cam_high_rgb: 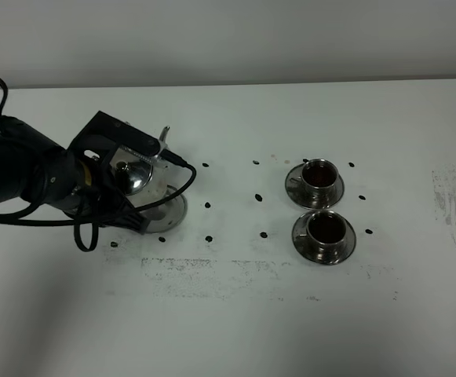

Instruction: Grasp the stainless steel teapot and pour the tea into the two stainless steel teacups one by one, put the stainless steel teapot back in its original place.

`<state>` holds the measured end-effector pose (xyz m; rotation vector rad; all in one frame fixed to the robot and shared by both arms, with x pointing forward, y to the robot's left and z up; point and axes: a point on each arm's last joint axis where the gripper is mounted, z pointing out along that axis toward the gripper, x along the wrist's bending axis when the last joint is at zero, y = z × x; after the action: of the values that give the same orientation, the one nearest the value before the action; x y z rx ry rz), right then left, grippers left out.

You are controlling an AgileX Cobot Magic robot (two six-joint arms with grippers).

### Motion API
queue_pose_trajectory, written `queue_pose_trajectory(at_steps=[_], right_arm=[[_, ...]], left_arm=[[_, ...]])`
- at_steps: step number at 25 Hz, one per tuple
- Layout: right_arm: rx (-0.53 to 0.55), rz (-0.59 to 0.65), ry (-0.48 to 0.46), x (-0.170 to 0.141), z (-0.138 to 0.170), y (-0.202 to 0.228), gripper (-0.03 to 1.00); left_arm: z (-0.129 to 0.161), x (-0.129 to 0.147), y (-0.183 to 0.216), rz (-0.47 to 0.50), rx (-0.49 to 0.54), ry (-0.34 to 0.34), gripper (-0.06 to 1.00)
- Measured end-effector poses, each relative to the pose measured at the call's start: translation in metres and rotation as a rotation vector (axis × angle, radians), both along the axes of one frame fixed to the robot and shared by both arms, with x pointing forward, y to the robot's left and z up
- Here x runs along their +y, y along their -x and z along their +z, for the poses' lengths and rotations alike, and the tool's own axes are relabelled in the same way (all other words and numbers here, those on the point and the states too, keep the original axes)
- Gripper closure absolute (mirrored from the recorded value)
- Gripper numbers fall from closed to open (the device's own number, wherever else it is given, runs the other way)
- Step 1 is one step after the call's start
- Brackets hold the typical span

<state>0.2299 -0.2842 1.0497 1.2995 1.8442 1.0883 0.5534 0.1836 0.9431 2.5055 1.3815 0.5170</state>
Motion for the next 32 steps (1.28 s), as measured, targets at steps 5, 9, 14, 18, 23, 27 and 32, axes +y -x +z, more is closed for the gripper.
queue_pose_trajectory(at_steps=[5, 9, 14, 18, 23, 27, 32], right_arm=[[0.000, 0.000, 0.000, 0.000, 0.000, 0.000, 0.54], [0.000, 0.000, 0.000, 0.000, 0.000, 0.000, 0.54], [0.000, 0.000, 0.000, 0.000, 0.000, 0.000, 0.54], [0.000, 0.000, 0.000, 0.000, 0.000, 0.000, 0.54], [0.000, 0.000, 0.000, 0.000, 0.000, 0.000, 0.54], [0.000, 0.000, 0.000, 0.000, 0.000, 0.000, 0.54], [0.000, 0.000, 0.000, 0.000, 0.000, 0.000, 0.54]], left_arm=[[-0.019, -0.002, -0.002, 0.011, 0.049, -0.003, 0.76], [-0.021, -0.002, -0.003, 0.011, 0.048, 0.001, 0.76], [-0.021, -0.003, -0.003, 0.010, 0.044, 0.005, 0.76], [-0.021, -0.007, -0.002, -0.001, 0.041, 0.010, 0.76], [-0.021, -0.011, -0.001, -0.002, 0.041, 0.022, 0.76], [-0.021, -0.011, 0.000, 0.005, 0.050, 0.022, 0.76], [-0.021, -0.011, 0.000, 0.021, 0.052, 0.027, 0.76]])
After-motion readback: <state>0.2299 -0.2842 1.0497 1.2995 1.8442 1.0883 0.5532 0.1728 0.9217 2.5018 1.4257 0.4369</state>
